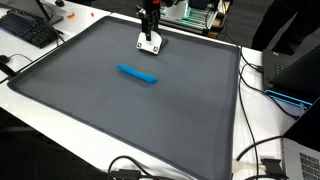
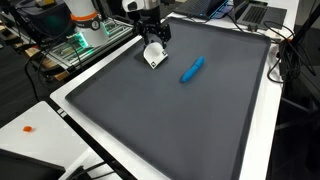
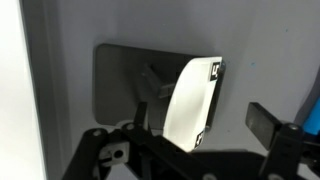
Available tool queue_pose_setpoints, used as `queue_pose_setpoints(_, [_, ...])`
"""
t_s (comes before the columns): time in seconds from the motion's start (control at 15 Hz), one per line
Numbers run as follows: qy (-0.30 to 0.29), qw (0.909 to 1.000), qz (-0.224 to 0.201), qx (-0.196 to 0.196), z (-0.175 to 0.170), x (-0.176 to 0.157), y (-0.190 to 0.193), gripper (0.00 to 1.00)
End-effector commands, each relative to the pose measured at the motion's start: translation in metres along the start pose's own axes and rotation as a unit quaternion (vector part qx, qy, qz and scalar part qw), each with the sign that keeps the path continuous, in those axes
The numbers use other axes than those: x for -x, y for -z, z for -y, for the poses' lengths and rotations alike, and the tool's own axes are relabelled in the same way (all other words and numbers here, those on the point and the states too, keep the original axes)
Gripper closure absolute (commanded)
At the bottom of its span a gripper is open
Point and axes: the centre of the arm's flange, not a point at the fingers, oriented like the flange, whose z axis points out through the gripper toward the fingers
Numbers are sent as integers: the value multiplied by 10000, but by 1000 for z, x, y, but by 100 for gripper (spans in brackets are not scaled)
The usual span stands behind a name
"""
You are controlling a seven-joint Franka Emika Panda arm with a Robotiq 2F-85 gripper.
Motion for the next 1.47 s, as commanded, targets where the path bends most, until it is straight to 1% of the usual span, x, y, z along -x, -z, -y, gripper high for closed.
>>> queue_pose_setpoints(0.0, [-26,9998,-184,-90,-4,0,-11,0])
queue_pose_setpoints(0.2, [-37,9997,-212,-123,-4,1,-12,0])
queue_pose_setpoints(0.27, [-50,9997,-214,-120,-3,1,-12,2])
queue_pose_setpoints(0.4, [-58,9997,-211,-126,-3,1,-12,10])
queue_pose_setpoints(0.47, [-62,9997,-207,-135,-3,1,-12,16])
queue_pose_setpoints(0.53, [-76,9997,-206,-146,-2,1,-11,26])
queue_pose_setpoints(0.6, [-82,9996,-203,-154,-2,1,-11,30])
queue_pose_setpoints(0.67, [-87,9996,-207,-164,-2,2,-11,42])
queue_pose_setpoints(0.8, [-106,9996,-204,-178,-1,3,-10,59])
queue_pose_setpoints(0.87, [-123,9995,-203,-185,-1,3,-10,66])
queue_pose_setpoints(0.93, [-128,9995,-203,-192,0,3,-10,75])
queue_pose_setpoints(1.07, [-159,9995,-199,-211,0,2,-10,88])
queue_pose_setpoints(1.13, [-185,9994,-193,-219,0,1,-9,97])
queue_pose_setpoints(1.2, [-208,9993,-195,-228,1,1,-9,100])
queue_pose_setpoints(1.4, [-303,9989,-204,-283,4,0,-7,100])
